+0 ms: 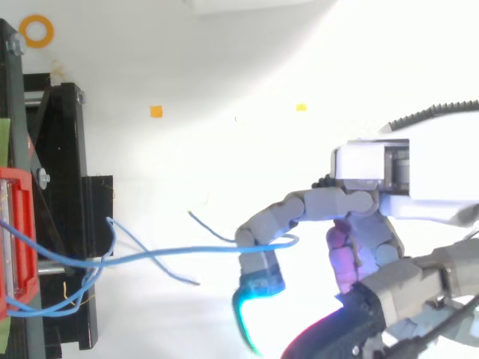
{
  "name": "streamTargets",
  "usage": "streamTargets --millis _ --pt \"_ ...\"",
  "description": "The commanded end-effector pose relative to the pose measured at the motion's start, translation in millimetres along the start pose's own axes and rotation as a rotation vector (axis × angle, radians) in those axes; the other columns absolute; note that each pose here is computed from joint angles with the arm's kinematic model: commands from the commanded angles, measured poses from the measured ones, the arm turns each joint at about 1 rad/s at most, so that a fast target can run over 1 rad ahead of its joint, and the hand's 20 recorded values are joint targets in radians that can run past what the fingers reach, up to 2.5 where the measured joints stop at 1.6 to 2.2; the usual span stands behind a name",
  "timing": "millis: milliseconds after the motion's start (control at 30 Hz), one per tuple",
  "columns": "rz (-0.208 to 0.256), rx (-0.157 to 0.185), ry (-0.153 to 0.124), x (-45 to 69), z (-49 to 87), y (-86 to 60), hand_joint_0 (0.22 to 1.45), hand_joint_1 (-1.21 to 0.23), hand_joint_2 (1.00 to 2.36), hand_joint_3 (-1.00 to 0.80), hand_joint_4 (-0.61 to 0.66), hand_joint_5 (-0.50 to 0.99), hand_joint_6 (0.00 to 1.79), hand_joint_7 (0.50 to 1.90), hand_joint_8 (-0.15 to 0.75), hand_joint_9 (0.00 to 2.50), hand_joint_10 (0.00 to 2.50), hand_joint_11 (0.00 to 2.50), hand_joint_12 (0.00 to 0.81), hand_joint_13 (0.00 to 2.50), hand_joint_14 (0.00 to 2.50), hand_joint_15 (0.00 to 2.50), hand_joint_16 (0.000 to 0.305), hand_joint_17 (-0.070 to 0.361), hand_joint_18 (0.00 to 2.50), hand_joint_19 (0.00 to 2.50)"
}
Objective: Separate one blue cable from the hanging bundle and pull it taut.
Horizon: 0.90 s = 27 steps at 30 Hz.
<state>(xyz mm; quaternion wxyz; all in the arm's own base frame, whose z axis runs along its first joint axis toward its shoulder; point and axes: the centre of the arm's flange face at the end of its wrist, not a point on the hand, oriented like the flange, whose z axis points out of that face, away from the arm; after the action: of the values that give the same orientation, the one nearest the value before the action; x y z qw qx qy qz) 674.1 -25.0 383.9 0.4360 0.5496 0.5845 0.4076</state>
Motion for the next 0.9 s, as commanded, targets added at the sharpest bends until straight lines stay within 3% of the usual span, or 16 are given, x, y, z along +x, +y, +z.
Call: streamTargets --millis 0,133,167,200,233,300,367,433,467,567,600,667,733,867 --pt "-0.081 0.068 -0.042 -4.4 -6.4 -7.1 0.42 -0.41 1.0 -0.5 0.22 0.13 0.51 1.2 0.209 2.23 0.03 0.72 0.369 1.65 0.02 0.95 0.063 0.141 1.08 0.78" --pt "-0.186 0.098 -0.12 -10.4 -9.2 -8.6 0.42 -0.41 1.0 -0.5 0.24 0.12 0.51 1.15 0.211 2.22 0.03 0.71 0.368 1.63 0.02 0.95 0.063 0.141 1.07 0.78" --pt "-0.243 0.102 -0.158 -12.6 -9.6 -7.5 0.42 -0.41 1.0 -0.5 0.24 0.12 0.51 1.15 0.211 2.22 0.03 0.7 0.369 1.63 0.02 0.94 0.063 0.141 1.06 0.78" --pt "-0.263 0.105 -0.171 -13.9 -9.7 -8.1 0.42 -0.41 1.0 -0.5 0.24 0.12 0.51 1.15 0.214 2.22 0.03 0.7 0.367 1.62 0.02 0.94 0.063 0.141 1.06 0.78" --pt "-0.327 0.103 -0.209 -15.8 -9.1 -6.1 0.42 -0.42 1.0 -0.5 0.24 0.12 0.51 1.15 0.214 2.22 0.03 0.7 0.367 1.62 0.02 0.94 0.062 0.14 1.06 0.78" --pt "-0.363 0.104 -0.232 -17.0 -8.7 -5.9 0.42 -0.42 1.0 -0.5 0.24 0.12 0.51 1.15 0.214 2.21 0.03 0.7 0.37 1.62 0.02 0.94 0.062 0.14 1.06 0.79" --pt "-0.411 0.096 -0.283 -20.3 -7.4 -2.9 0.42 -0.42 1.0 -0.5 0.25 0.12 0.51 1.13 0.219 2.2 0.03 0.68 0.367 1.61 0.02 0.94 0.062 0.14 1.05 0.79" --pt "-0.431 0.095 -0.315 -22.1 -7.1 -2.5 0.42 -0.42 1.0 -0.5 0.26 0.11 0.51 1.1 0.214 2.19 0.03 0.68 0.367 1.6 0.02 0.93 0.062 0.139 1.05 0.79" --pt "-0.449 0.093 -0.347 -23.0 -6.9 -0.5 0.42 -0.42 1.0 -0.5 0.26 0.11 0.51 1.1 0.221 2.18 0.03 0.69 0.364 1.6 0.02 0.93 0.062 0.139 1.04 0.79" --pt "-0.478 0.098 -0.404 -25.2 -7.4 1.0 0.42 -0.42 1.0 -0.5 0.27 0.11 0.51 1.08 0.216 2.17 0.03 0.67 0.365 1.59 0.02 0.93 0.062 0.139 1.04 0.79" --pt "-0.478 0.098 -0.404 -25.2 -7.4 1.0 0.42 -0.42 1.0 -0.5 0.27 0.11 0.51 1.07 0.217 2.17 0.03 0.66 0.367 1.58 0.02 0.94 0.062 0.139 1.04 0.79" --pt "-0.501 0.102 -0.44 -23.7 -7.8 2.3 0.43 -0.43 1.0 -0.5 0.28 0.11 0.51 1.06 0.219 2.15 0.03 0.66 0.363 1.58 0.02 0.94 0.062 0.138 1.03 0.8" --pt "-0.513 0.104 -0.451 -22.8 -7.8 2.8 0.45 -0.46 1.0 -0.5 0.26 0.11 0.51 1.06 0.212 2.15 0.03 0.67 0.356 1.57 0.02 0.94 0.059 0.133 1.0 0.81" --pt "-0.558 0.115 -0.496 -21.8 -8.4 4.4 0.66 -0.76 1.0 -0.5 0.24 0.11 0.51 1.1 0.189 2.13 0.03 0.74 0.299 1.52 0.03 0.99 0.045 0.1 0.9 0.88"
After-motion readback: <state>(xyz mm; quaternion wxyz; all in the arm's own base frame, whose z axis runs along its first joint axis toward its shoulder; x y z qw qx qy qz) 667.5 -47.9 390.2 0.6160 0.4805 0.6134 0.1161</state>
